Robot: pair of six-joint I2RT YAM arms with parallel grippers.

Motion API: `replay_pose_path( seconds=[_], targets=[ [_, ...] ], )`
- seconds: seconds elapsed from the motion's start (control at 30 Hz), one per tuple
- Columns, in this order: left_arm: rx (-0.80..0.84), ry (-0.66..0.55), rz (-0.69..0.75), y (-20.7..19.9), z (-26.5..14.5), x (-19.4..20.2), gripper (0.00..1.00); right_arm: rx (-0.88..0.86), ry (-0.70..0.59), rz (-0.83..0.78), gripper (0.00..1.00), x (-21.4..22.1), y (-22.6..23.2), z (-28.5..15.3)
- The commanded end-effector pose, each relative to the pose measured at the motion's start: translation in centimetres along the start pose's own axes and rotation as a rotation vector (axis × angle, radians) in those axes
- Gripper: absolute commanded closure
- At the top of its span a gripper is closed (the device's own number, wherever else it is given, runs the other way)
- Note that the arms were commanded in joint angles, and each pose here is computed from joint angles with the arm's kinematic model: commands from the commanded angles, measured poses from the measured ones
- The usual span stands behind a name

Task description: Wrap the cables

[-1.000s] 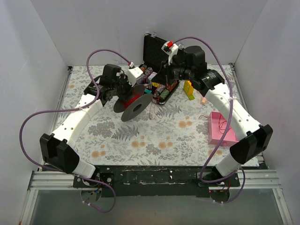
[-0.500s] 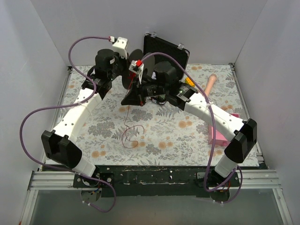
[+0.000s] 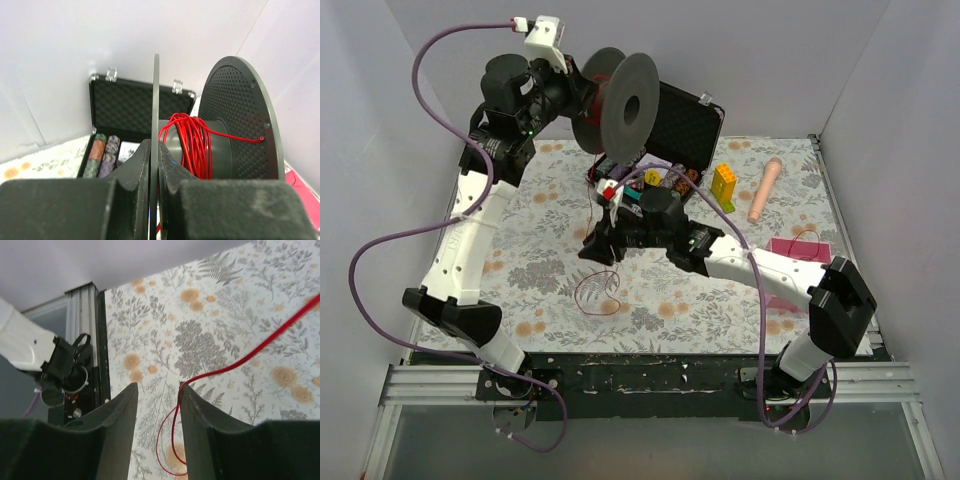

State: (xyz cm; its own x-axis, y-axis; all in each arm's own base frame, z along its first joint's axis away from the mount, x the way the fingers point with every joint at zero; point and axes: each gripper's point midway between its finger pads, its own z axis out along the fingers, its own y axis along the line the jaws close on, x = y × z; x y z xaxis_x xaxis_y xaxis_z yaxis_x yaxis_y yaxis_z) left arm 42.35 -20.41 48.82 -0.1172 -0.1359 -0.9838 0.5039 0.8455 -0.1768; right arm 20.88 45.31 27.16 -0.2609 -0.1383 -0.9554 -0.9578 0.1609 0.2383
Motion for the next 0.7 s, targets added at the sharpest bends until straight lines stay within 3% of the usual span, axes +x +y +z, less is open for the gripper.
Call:
replay_pose_path(
  seconds=[0.0,0.17,0.5,0.67],
  targets=[
    [0.076,-0.195,0.029,-2.5,-3.4,-7.7,1.0,0.014,-0.144,-0.142,0.48,-3.1,1.0,-1.9],
    [0.132,-0.229,0.075,-4.1,-5.5,-10.0,1.0,0.059,-0.142,-0.185,0.37,-2.2,-1.0,-4.6],
    [0.229,-0.264,0.118,-6.5,-8.3,-12.4,1.0,0.143,-0.142,-0.294,0.31,-0.8,-4.9,-7.9],
    [0.241,-0.296,0.131,-7.0,-9.2,-13.7,1.0,0.162,-0.072,-0.286,0.28,0.2,-7.0,-6.7]
  ],
)
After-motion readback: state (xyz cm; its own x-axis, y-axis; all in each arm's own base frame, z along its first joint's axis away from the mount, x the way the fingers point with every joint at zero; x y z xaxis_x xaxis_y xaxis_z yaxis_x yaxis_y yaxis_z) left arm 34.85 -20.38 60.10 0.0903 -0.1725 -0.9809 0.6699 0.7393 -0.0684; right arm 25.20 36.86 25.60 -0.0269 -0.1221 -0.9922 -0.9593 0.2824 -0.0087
